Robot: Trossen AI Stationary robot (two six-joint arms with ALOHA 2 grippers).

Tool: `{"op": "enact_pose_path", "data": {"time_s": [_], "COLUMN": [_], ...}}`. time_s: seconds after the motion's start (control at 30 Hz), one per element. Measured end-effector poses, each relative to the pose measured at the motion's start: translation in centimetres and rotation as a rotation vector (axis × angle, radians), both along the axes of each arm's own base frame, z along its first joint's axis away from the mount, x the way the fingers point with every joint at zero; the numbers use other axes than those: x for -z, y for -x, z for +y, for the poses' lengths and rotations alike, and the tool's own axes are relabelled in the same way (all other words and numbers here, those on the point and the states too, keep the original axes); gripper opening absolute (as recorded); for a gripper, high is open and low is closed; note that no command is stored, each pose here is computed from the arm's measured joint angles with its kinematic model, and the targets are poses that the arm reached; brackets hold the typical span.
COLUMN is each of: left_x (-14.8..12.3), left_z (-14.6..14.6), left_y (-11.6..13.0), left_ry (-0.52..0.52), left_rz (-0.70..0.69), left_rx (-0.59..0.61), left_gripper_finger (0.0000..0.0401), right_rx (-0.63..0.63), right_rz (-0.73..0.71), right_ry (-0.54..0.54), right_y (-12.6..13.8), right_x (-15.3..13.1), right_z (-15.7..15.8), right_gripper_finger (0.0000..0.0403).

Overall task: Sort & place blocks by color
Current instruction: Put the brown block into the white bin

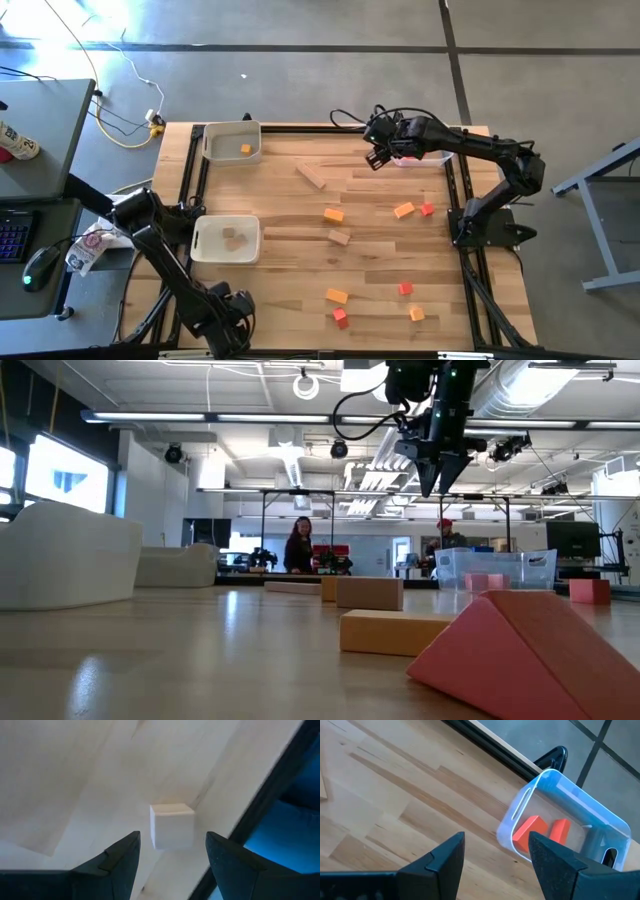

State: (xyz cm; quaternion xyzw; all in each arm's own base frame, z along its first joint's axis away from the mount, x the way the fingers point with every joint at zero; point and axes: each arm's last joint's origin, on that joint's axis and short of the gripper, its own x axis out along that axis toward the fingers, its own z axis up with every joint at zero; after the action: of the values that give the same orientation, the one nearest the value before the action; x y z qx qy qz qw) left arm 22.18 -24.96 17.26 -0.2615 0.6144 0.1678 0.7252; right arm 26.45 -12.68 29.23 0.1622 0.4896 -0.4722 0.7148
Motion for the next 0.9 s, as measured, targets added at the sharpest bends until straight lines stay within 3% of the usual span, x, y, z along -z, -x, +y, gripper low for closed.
{"op": "enact_pose_path", "data": {"time_s": [0.5, 0.9], "left_x": [2.2, 2.1], "left_z": [0.1, 0.2], "left_y": [-0.7, -0.9], "left_ry": [-0.056, -0.039], "left_rz": [0.039, 0.058], "left_rx": [0.027, 0.084], "left_gripper_finger": [0.0210, 0.0103], "right_rx": [-0.004, -0.068], "right_rz": [0.001, 0.013], "right_ry": [0.000, 0.002], "right_y": [0.0, -0.6], "right_x": [0.0, 0.0], "right_z": [0.1, 1.3], "right_gripper_finger": [0.0206, 0.0206]}}
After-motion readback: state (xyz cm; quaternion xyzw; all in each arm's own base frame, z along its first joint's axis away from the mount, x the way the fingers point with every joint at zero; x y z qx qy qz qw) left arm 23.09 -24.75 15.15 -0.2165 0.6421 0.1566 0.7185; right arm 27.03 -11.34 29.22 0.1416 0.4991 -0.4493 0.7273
